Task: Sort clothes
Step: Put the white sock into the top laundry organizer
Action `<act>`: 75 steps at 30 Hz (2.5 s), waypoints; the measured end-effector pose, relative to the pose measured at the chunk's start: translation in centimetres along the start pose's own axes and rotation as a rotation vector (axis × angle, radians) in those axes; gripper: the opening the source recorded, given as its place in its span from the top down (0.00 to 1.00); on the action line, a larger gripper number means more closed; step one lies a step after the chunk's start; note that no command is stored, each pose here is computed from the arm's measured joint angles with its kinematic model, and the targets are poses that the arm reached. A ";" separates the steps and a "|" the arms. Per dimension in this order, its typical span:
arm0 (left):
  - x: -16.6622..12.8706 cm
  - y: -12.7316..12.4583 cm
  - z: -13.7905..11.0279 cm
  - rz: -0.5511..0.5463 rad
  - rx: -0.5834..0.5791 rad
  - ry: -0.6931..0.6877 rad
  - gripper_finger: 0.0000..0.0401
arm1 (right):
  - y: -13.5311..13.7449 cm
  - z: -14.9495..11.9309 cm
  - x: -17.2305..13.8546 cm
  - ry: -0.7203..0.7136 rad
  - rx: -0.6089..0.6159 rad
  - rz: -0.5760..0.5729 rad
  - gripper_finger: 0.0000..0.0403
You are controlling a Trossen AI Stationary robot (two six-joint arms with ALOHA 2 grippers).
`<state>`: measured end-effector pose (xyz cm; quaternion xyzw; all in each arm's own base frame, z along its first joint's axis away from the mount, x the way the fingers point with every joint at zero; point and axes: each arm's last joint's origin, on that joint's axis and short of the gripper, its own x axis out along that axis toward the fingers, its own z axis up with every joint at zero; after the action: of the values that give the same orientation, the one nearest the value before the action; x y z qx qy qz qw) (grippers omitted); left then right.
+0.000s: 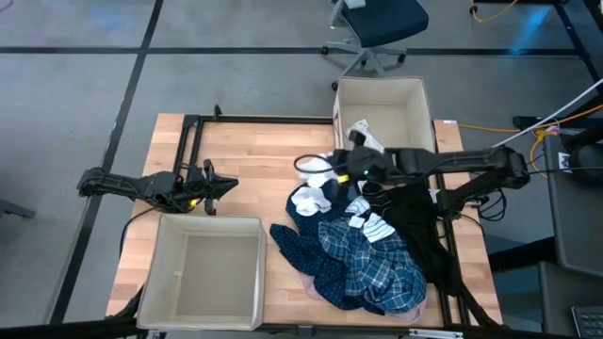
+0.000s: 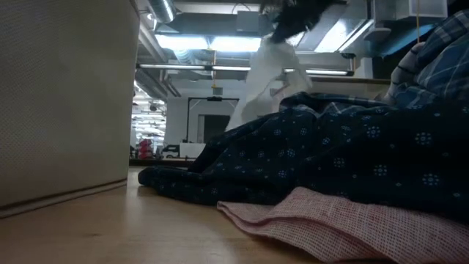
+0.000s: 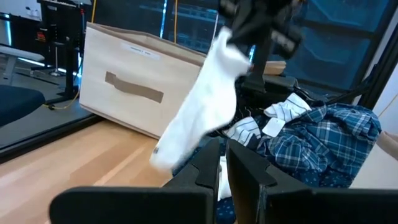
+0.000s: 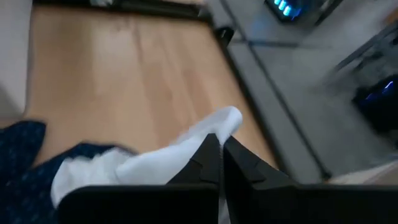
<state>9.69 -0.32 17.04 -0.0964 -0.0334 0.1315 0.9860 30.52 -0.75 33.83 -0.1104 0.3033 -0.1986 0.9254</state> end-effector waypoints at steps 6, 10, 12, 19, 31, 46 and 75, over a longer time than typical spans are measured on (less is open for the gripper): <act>0.0 0.0 0.0 0.000 -0.002 0.000 0.95 | -2.5 3.1 -1.7 -0.088 -0.021 -0.069 0.98; 0.0 0.0 0.0 0.000 -0.021 0.000 0.95 | -4.7 4.7 -2.6 -0.129 -0.004 -0.134 0.98; 0.0 0.0 0.0 0.001 -0.024 -0.001 0.95 | -5.9 5.5 -3.4 -0.135 -0.005 -0.188 0.97; 0.0 0.0 0.0 0.001 -0.028 -0.001 0.95 | -10.2 6.7 -6.4 -0.068 0.000 -0.360 0.97; 0.0 0.0 0.0 0.001 -0.028 -0.001 0.95 | -16.3 2.9 -11.8 0.095 0.139 -0.531 0.97; 0.0 0.0 0.0 0.002 -0.042 -0.001 0.95 | -18.7 -5.3 -4.7 0.348 0.327 -0.388 0.96; 0.0 0.0 0.0 0.004 -0.054 -0.005 0.95 | -13.3 -17.6 3.9 0.430 0.530 -0.208 0.94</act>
<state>9.69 -0.30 17.08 -0.1228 -0.0391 0.1330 0.9827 18.76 -15.80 22.24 0.1477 0.4163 -0.3825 0.8115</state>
